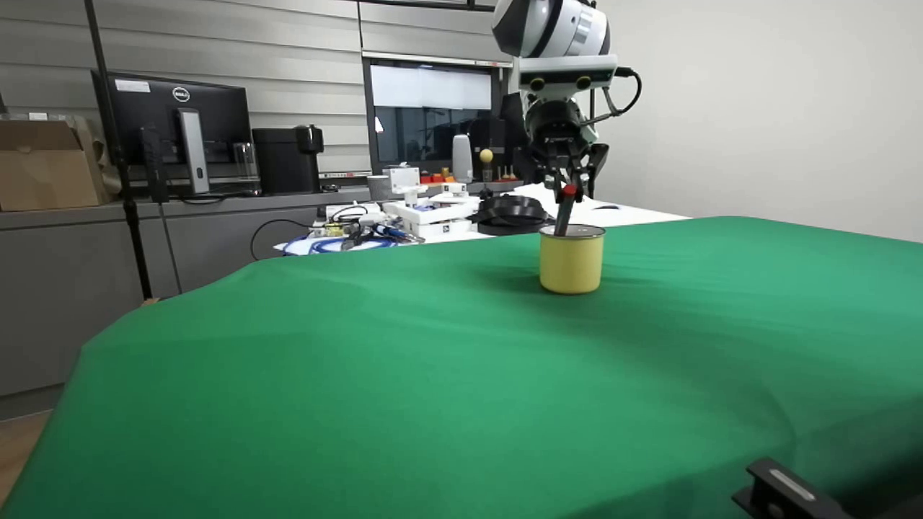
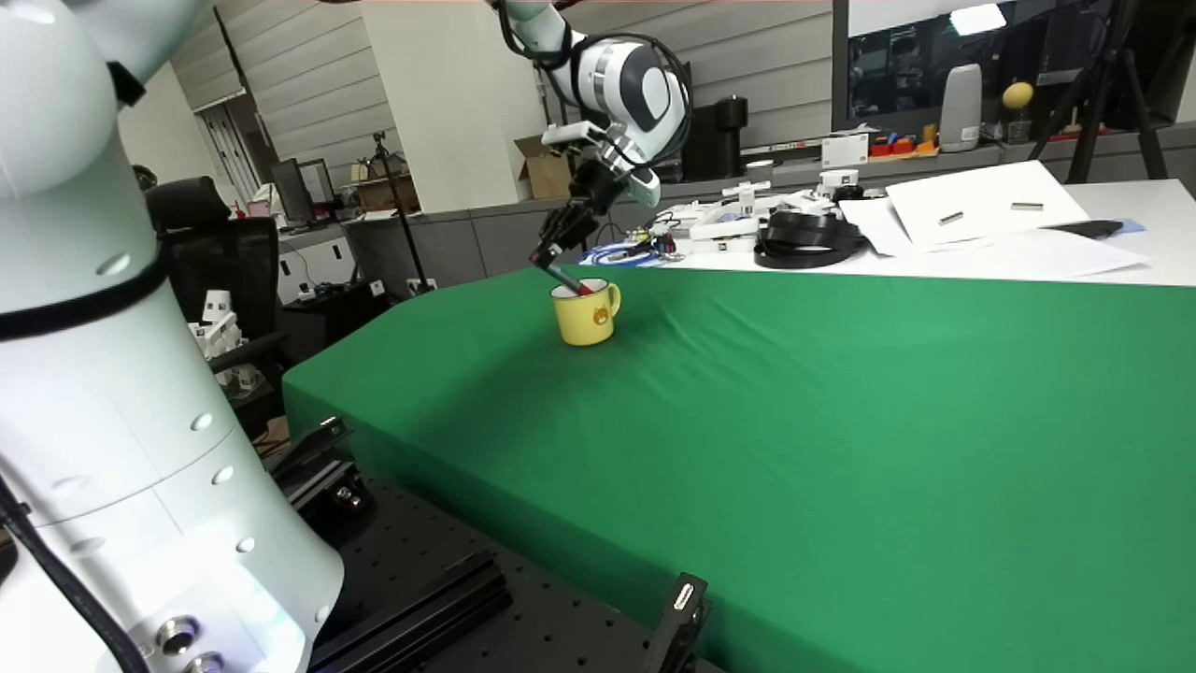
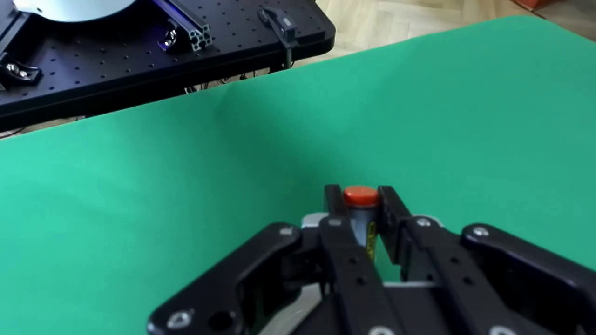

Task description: Put the red marker in the yellow mug, take the marker out of the mug and place it on the left side of the table

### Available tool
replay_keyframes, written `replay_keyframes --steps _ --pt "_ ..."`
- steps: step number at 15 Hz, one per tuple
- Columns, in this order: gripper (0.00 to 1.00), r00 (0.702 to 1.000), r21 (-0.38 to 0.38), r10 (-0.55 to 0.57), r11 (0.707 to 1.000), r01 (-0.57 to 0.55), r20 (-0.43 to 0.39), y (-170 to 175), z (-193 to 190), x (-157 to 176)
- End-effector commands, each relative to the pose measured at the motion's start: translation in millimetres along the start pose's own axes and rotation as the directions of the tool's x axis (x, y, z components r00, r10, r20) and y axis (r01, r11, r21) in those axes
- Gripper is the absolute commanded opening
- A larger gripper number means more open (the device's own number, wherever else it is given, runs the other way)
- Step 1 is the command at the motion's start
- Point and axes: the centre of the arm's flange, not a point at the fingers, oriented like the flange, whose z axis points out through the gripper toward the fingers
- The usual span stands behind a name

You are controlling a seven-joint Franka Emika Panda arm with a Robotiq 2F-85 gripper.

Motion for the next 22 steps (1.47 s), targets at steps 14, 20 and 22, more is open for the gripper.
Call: replay_keyframes --steps 14,20,22 --pt "1.00 0.928 -0.167 -0.255 0.962 0.215 -0.273 40.5 -34.1 -49.3" --pt "1.00 0.804 -0.248 -0.466 0.883 0.398 -0.370 83.1 -36.9 -83.7" --pt "1.00 0.807 -0.249 -0.475 0.878 0.409 -0.351 93.3 -32.7 -92.4"
